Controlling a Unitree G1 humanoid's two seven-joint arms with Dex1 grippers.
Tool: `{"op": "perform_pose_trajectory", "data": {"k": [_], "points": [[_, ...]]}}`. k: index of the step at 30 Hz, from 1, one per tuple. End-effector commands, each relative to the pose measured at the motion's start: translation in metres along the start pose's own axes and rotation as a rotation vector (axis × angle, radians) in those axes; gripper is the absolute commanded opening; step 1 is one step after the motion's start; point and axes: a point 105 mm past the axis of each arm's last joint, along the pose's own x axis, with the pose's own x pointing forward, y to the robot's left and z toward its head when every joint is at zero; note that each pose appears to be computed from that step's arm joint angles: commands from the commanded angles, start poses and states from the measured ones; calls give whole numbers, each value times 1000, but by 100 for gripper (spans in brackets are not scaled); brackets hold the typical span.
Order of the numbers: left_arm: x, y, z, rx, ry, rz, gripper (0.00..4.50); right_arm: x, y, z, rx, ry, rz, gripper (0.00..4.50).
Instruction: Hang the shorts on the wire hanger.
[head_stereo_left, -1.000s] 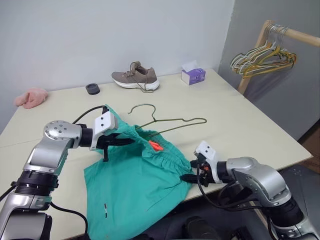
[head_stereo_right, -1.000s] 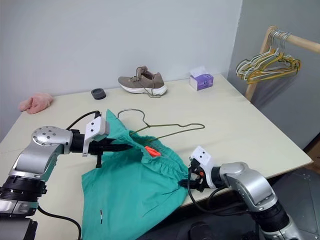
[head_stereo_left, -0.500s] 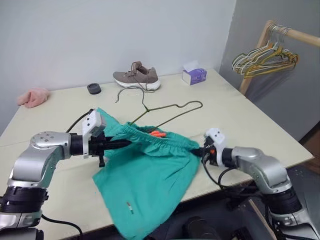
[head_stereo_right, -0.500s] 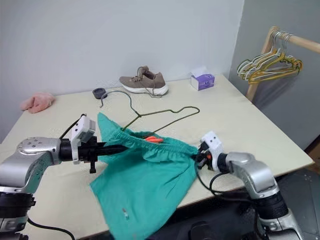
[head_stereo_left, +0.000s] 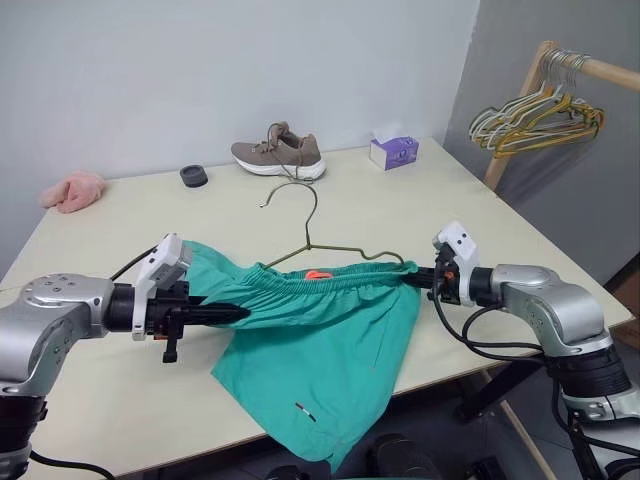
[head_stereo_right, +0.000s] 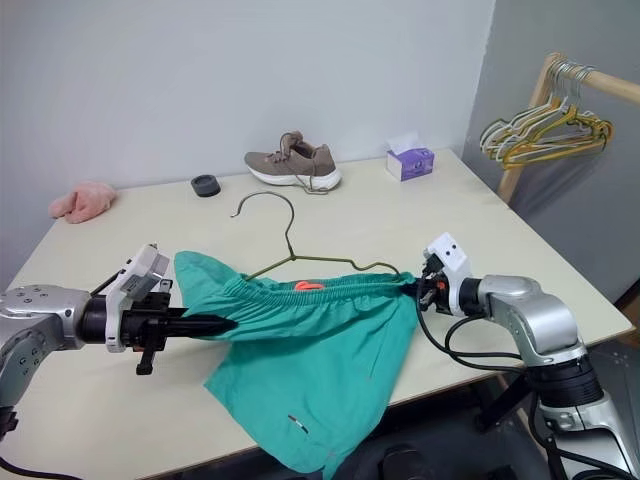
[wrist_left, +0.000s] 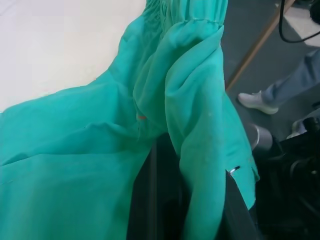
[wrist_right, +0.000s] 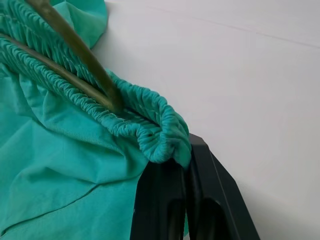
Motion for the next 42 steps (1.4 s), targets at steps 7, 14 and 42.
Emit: {"op": "perform_pose_trajectory", "data": {"k": [7,14,42], "points": [[-21,21,-18,92,167,119,0,-24,-12,2,-114,54,-92,2],[-10,25,-23,142,218,109,0,-18,13,27,-395,91,5,2],[28,18,-17,217,170,60,0,1,29,20,-534,209,98,357]]}}
